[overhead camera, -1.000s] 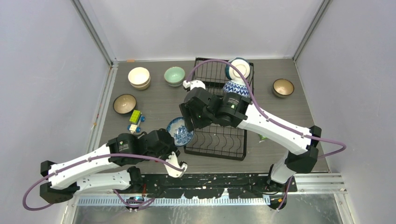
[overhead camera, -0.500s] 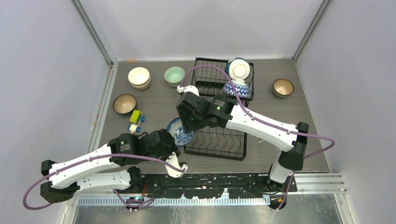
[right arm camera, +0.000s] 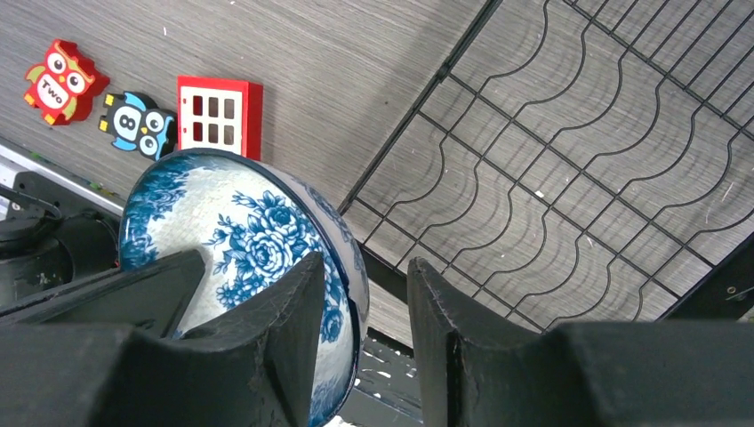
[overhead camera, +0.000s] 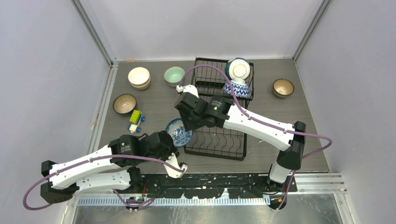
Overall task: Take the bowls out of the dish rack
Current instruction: Place the bowl at the center of the board.
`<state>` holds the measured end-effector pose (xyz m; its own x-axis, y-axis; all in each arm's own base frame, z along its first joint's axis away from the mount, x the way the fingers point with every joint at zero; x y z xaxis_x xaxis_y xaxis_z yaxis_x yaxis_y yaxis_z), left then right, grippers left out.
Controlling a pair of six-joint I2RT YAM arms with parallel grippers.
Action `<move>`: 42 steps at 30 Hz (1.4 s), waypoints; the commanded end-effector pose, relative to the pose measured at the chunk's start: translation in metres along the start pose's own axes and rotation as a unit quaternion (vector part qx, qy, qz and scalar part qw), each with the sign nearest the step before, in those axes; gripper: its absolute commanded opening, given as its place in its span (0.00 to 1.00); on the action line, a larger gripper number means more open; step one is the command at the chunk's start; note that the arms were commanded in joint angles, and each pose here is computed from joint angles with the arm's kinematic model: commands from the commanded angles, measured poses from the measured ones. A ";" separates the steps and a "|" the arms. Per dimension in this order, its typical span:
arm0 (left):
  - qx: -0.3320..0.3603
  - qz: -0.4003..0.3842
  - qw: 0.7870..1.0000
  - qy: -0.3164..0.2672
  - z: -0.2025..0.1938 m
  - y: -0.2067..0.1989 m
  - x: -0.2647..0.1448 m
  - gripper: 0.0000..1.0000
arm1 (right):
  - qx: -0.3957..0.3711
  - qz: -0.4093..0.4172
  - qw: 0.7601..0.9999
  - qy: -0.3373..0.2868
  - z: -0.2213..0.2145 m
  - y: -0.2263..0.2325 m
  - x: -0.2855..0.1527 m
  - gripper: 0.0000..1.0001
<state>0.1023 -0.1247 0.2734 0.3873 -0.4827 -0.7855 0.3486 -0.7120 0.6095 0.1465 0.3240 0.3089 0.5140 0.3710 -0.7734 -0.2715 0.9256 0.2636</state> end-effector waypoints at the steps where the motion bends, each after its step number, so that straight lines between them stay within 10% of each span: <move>1: -0.018 0.061 0.998 0.010 -0.002 0.012 -0.008 0.00 | 0.010 -0.004 1.000 -0.017 0.004 0.002 0.007 0.43; 17: -0.041 0.075 0.996 0.007 -0.001 0.011 -0.006 0.00 | 0.007 0.000 1.000 -0.008 0.001 0.005 0.013 0.01; 28: -0.068 0.090 0.994 0.007 -0.001 0.013 -0.006 0.05 | 0.012 0.004 1.000 -0.015 0.001 0.003 0.009 0.01; 37: -0.102 0.120 0.987 -0.006 0.000 0.017 -0.015 0.66 | 0.013 0.008 1.000 -0.024 0.003 0.002 0.004 0.01; 38: -0.105 0.123 0.987 -0.007 -0.001 0.017 -0.016 0.95 | 0.013 0.008 1.000 -0.024 0.004 0.001 0.004 0.01; 42: -0.115 0.139 0.983 -0.024 0.000 0.018 -0.024 1.00 | 0.011 0.005 1.000 -0.028 0.004 -0.001 0.003 0.01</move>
<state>0.1014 -0.1257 0.2791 0.4445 -0.5809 -0.6820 0.4253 -0.5332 0.7313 0.1496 0.3271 0.2852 0.4965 0.3209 -0.8065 -0.2774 0.9391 0.2029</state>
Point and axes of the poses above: each gripper's point midway between its finger pads, its own x axis out along the fingers, its own y axis along the line the jaws close on, z = x × y, the point moved 10 cm from there along -x, back along the fingers, and after that the axes turned 13 degrees about x, right-handed, at the moved point
